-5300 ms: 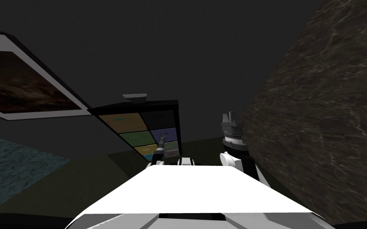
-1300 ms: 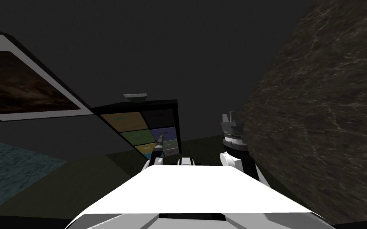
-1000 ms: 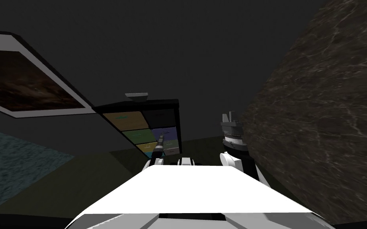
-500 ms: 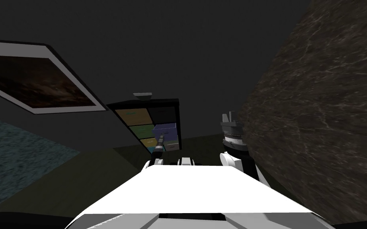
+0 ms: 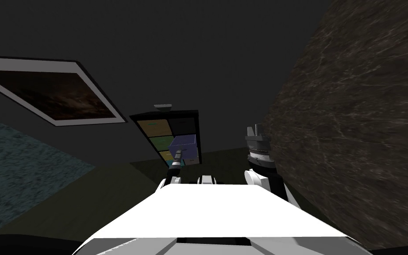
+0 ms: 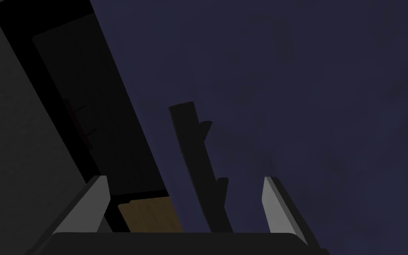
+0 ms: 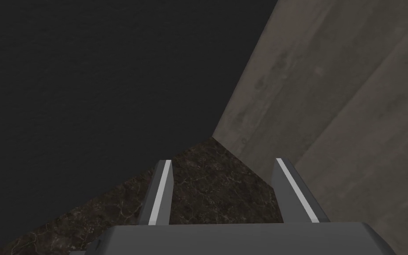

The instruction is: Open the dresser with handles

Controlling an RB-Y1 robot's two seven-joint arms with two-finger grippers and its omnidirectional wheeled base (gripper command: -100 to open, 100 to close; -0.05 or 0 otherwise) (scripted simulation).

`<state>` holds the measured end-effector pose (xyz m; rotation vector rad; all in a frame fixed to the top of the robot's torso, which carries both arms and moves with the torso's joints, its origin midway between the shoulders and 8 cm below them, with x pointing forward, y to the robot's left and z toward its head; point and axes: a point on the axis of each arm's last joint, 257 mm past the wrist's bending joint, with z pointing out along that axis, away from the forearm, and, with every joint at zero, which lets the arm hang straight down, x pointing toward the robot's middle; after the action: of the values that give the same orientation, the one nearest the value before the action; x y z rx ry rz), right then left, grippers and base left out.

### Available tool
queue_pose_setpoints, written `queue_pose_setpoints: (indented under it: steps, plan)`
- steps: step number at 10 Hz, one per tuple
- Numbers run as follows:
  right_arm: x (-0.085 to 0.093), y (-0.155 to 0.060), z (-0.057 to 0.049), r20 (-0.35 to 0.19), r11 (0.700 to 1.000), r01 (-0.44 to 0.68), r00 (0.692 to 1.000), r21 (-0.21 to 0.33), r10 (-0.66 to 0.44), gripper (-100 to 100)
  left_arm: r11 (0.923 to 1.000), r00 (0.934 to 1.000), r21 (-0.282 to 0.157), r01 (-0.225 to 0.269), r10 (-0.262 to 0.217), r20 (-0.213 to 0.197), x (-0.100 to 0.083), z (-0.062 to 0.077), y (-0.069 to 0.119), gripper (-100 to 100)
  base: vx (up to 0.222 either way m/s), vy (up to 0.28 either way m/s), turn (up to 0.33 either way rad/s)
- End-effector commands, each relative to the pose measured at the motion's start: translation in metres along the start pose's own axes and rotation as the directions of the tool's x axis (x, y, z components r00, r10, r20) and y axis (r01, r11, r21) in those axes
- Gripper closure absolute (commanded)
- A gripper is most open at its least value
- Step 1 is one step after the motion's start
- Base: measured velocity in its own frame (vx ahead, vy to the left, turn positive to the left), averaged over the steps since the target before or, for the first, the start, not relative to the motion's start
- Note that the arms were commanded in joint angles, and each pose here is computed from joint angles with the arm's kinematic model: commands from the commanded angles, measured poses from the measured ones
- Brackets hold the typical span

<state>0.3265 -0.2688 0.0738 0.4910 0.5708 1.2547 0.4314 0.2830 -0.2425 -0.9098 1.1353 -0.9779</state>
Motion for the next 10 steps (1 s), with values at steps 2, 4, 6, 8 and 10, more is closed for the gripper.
queue_pose_setpoints:
  steps: [2, 4, 6, 8, 10]
  plan:
    - [0.0, 0.0, 0.0, 0.0, 1.0, 0.0, 1.0, 0.0, 0.0, 0, 1.0, 1.0, 0.001, 0.003, -0.003, 0.004, -0.008, 0.01, -0.018, -100, 0.014, 0.009, -0.007]
    - [0.0, 0.0, 0.0, 0.0, 1.0, 0.0, 1.0, 0.0, 0.0, 0, 1.0, 1.0, 0.001, 0.005, -0.005, 0.006, -0.012, 0.014, -0.028, -100, -0.008, -0.001, -0.004]
    - [0.0, 0.0, 0.0, 0.0, 1.0, 0.0, 1.0, 0.0, 0.0, 0, 1.0, 0.9999, 0.0, 0.007, -0.007, 0.008, -0.015, 0.017, -0.037, -100, -0.017, -0.001, -0.013]
    - [0.0, 0.0, 0.0, 0.0, 1.0, 0.0, 1.0, 0.0, 0.0, 0, 0.9996, 1.0, -0.025, 0.009, -0.009, 0.001, -0.012, 0.012, -0.025, 0, 0.0, 0.0, 0.0]
    - [0.0, 0.0, 0.0, 0.0, 1.0, 0.0, 1.0, 0.0, 0.0, 0, 0.9993, 0.9999, -0.035, 0.01, -0.01, 0.0, -0.011, 0.01, -0.021, 0, 0.0, 0.0, 0.0]
